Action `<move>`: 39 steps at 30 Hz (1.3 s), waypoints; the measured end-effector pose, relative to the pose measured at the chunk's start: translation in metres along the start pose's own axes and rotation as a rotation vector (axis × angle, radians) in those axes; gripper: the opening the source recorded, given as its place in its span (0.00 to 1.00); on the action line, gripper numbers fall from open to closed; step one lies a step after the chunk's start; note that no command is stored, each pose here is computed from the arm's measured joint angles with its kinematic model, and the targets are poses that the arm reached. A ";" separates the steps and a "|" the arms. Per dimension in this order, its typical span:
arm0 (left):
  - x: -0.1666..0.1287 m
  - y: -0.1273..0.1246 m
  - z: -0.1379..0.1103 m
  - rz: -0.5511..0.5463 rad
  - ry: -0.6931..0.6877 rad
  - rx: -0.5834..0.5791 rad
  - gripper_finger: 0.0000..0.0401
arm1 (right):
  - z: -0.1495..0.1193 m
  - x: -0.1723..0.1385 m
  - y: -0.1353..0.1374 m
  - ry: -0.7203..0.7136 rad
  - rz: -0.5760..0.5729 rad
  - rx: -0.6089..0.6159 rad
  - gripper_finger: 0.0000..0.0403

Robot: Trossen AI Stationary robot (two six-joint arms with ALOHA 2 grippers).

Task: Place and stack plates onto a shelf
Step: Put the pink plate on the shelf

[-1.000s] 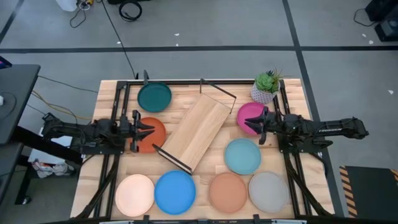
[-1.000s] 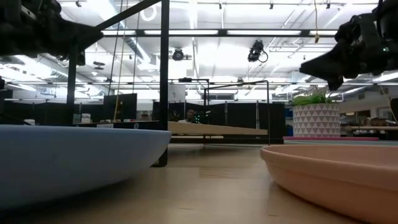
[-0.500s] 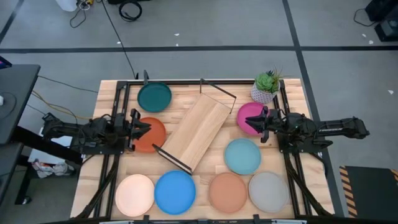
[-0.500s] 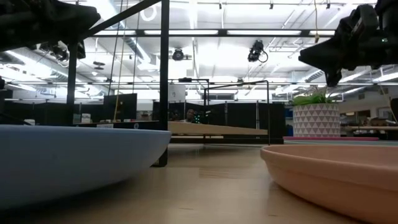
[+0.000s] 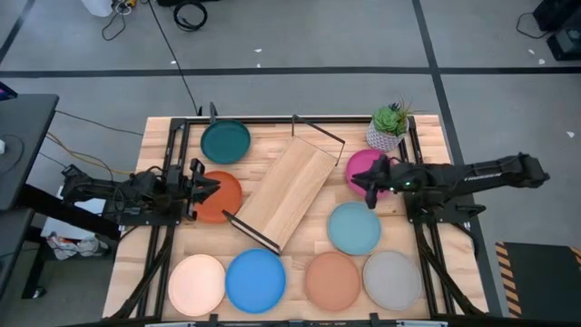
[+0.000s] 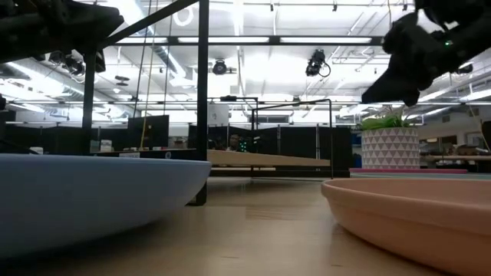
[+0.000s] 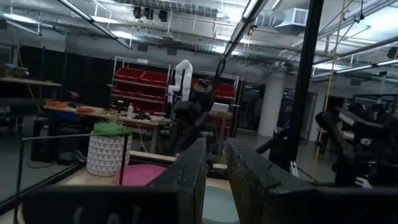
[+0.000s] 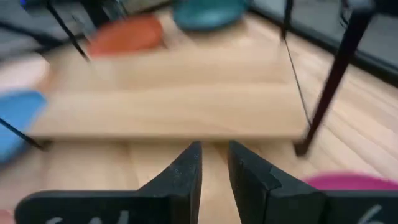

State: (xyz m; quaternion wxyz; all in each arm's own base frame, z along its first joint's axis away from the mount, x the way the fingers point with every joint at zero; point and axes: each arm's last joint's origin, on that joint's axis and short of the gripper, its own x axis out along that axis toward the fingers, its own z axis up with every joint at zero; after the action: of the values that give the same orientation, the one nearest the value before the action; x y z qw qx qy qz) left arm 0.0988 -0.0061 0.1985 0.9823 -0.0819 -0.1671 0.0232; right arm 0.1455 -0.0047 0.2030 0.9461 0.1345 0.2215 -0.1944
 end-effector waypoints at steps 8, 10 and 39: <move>0.000 0.000 0.000 0.001 -0.003 0.032 0.17 | 0.014 0.013 0.018 0.288 -0.125 -0.132 0.22; 0.000 0.000 0.000 0.008 -0.004 0.034 0.17 | 0.014 0.017 0.020 0.379 -0.155 -0.158 0.25; 0.000 0.001 0.000 0.042 -0.008 0.033 0.17 | -0.007 0.089 0.007 1.075 -0.352 -0.127 0.33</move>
State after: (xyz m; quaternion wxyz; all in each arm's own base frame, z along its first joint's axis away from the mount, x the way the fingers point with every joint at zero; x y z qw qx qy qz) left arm 0.0986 -0.0049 0.1988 0.9821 -0.0692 -0.1687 0.0470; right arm 0.2194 -0.0239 0.1562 0.6600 0.1184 0.7020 -0.2399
